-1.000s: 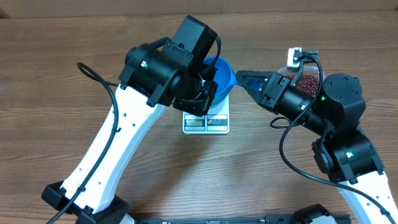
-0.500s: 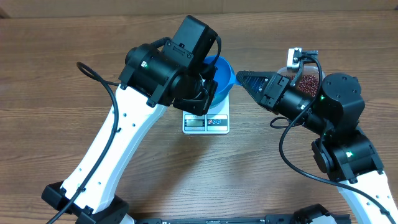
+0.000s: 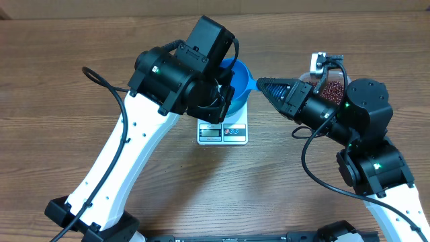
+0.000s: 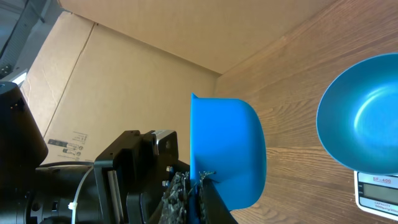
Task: Scoop item into bowl and weigh 150g on scale
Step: 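Close the right gripper on the scoop handle, then open the left gripper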
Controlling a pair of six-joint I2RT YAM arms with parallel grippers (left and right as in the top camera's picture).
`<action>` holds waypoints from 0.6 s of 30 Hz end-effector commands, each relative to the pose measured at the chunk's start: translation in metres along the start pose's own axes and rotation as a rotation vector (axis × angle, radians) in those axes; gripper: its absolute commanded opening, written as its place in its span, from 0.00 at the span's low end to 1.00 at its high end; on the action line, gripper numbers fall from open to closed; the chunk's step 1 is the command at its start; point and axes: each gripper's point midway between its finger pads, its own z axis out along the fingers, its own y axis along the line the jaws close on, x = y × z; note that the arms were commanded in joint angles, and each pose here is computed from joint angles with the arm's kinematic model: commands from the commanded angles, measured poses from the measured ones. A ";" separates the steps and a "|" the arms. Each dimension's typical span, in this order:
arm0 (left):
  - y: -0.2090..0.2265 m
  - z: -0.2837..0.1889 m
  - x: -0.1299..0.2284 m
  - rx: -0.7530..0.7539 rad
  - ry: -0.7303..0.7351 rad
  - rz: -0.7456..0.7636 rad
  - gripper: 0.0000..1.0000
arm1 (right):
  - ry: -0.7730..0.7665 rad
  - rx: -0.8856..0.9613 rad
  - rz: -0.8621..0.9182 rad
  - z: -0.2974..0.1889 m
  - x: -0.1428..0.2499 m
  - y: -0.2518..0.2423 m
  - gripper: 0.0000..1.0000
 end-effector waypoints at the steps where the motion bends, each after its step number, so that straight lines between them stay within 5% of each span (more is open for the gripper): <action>1: -0.003 0.001 -0.004 0.010 -0.030 -0.011 0.04 | 0.004 -0.033 -0.024 -0.002 0.000 0.013 0.04; 6: -0.003 0.001 -0.004 0.010 -0.030 -0.011 0.04 | -0.004 -0.030 -0.024 -0.002 -0.001 0.012 0.04; 12: -0.003 0.001 -0.004 0.010 -0.030 -0.010 0.04 | -0.018 -0.020 -0.023 -0.002 -0.004 0.011 0.23; 18: -0.003 0.001 -0.006 0.011 -0.038 -0.010 0.04 | -0.023 -0.013 -0.024 -0.002 -0.004 0.009 0.24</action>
